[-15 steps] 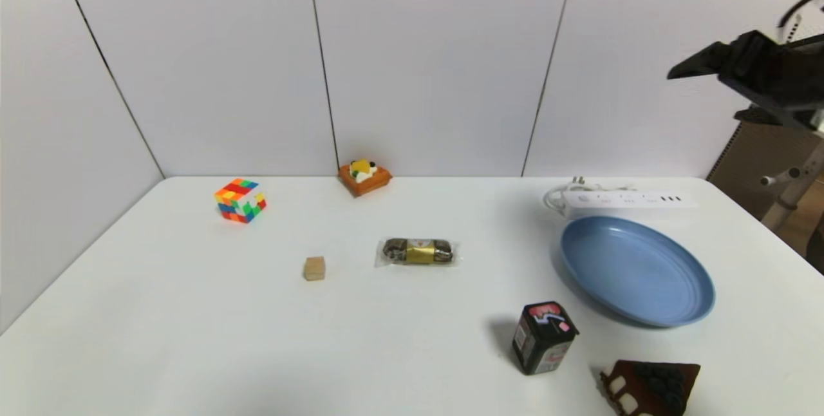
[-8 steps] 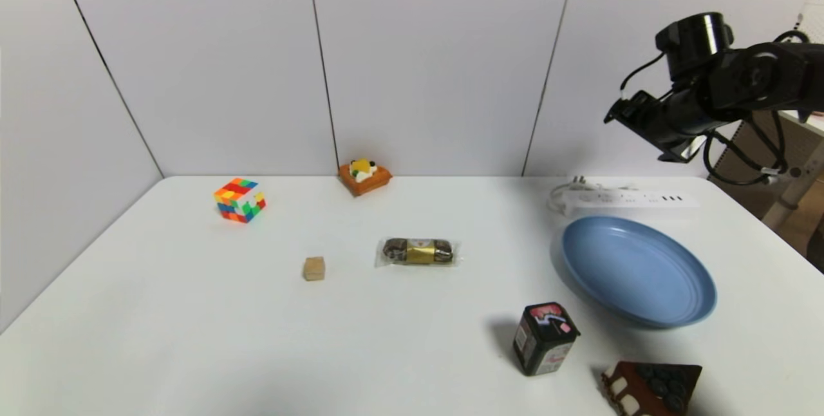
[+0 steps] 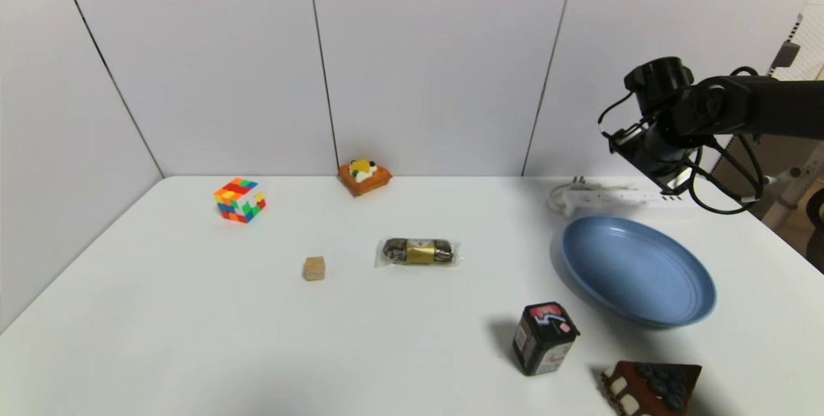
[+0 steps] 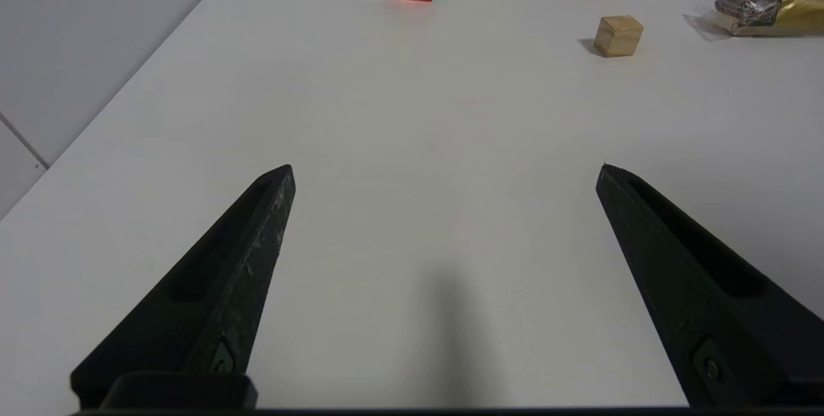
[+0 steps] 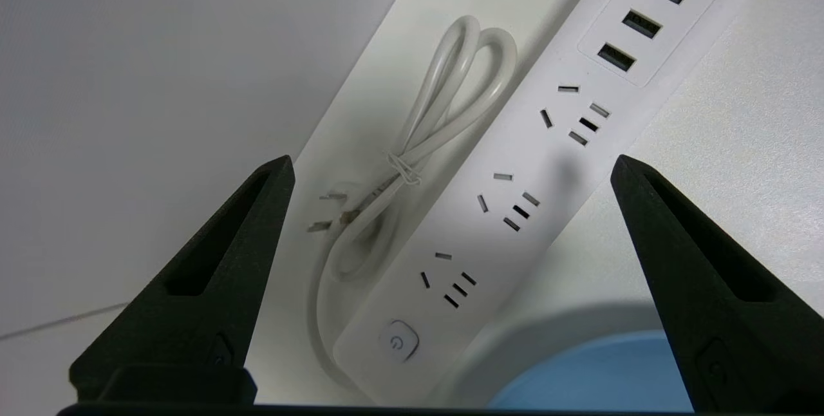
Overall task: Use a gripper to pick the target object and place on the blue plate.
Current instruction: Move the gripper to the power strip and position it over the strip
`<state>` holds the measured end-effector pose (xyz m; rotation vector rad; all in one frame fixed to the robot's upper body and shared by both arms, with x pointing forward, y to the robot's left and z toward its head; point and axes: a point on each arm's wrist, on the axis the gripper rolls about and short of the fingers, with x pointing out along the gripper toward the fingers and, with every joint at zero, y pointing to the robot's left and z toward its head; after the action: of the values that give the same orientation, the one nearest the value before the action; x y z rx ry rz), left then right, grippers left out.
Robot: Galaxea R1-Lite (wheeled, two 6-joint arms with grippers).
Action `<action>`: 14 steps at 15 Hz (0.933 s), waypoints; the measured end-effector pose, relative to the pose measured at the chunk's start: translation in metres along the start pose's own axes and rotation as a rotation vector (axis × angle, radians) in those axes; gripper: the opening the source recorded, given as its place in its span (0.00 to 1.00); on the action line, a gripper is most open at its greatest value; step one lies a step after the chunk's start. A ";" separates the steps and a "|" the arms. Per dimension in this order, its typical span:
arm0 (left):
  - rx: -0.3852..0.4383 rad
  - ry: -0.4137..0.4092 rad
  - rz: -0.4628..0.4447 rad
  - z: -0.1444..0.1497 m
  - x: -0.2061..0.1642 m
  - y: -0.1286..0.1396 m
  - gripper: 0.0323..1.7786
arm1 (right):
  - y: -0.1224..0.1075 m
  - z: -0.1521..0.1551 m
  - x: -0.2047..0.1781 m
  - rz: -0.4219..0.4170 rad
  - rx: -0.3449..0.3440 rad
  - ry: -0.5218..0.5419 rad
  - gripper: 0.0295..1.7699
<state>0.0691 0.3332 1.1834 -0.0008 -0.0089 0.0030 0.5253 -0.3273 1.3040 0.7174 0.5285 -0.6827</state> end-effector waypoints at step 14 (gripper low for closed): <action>0.000 0.000 0.000 0.000 0.000 0.000 0.95 | -0.003 -0.011 0.035 -0.106 0.046 -0.070 0.96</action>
<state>0.0691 0.3332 1.1834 -0.0012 -0.0089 0.0034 0.5443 -0.3339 1.2733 0.7097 0.4904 -0.8189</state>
